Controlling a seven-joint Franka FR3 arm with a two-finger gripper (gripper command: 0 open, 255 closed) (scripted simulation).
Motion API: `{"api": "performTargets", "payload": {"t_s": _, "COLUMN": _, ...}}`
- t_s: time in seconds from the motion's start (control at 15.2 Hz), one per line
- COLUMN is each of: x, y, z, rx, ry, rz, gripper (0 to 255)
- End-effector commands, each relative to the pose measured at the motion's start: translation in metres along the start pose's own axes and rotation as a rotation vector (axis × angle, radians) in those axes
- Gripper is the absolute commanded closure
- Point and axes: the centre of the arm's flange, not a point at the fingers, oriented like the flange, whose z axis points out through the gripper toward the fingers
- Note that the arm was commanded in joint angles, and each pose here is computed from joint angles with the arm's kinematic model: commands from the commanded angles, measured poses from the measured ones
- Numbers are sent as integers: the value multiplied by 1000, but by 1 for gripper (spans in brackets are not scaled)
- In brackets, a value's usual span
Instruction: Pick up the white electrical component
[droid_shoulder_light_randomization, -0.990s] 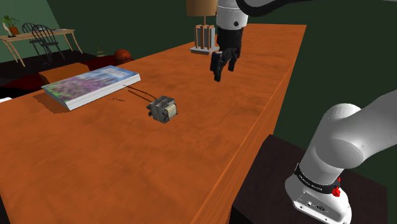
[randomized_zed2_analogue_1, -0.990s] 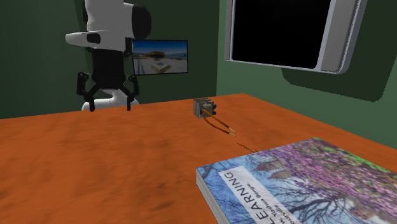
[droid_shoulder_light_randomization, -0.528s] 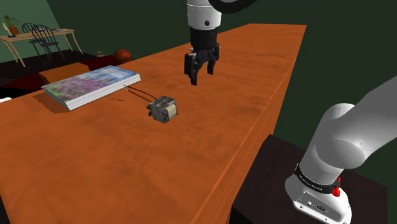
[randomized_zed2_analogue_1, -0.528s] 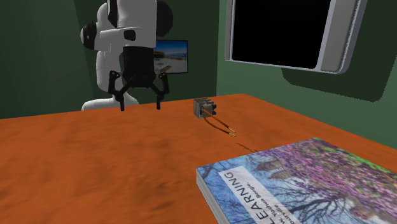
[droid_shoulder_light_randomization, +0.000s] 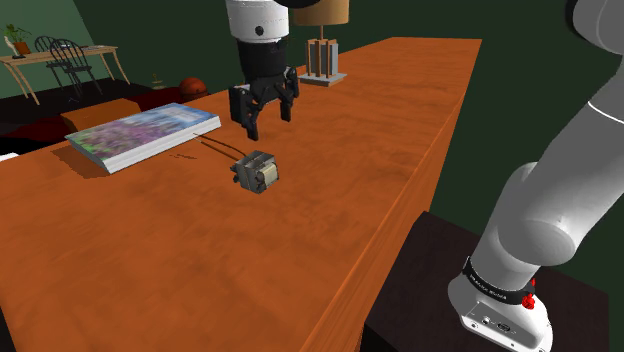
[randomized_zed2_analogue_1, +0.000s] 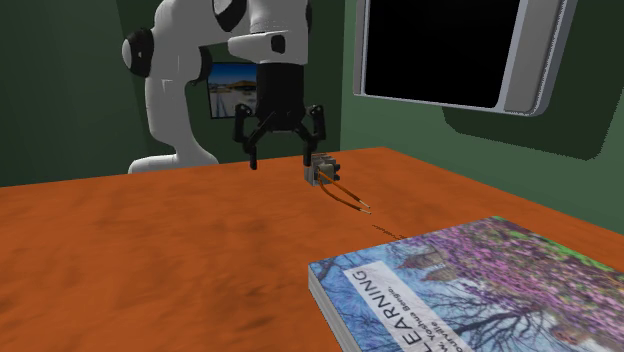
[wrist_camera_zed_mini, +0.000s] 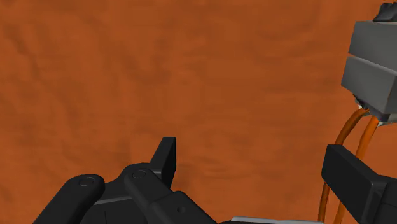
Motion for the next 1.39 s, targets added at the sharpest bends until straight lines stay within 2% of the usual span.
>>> {"api": "performTargets", "payload": {"t_s": 0.0, "x": 13, "y": -23, "z": -3, "rx": 6, "ry": -2, "rz": -4, "gripper": 0}}
{"api": "performTargets", "payload": {"t_s": 0.26, "x": 37, "y": -68, "z": -9, "rx": 17, "ry": -7, "rz": -14, "gripper": 0}}
{"api": "performTargets", "payload": {"t_s": 0.79, "x": 33, "y": -71, "z": 30, "rx": 17, "ry": -7, "rz": -15, "gripper": 0}}
{"api": "performTargets", "payload": {"t_s": 0.92, "x": 33, "y": -71, "z": 30, "rx": 17, "ry": -7, "rz": -14, "gripper": 0}}
{"api": "performTargets", "payload": {"t_s": 0.99, "x": 33, "y": -71, "z": 30, "rx": 17, "ry": -7, "rz": -14, "gripper": 255}}
{"api": "performTargets", "payload": {"t_s": 1.32, "x": 33, "y": -70, "z": 30, "rx": 17, "ry": -7, "rz": -14, "gripper": 255}}
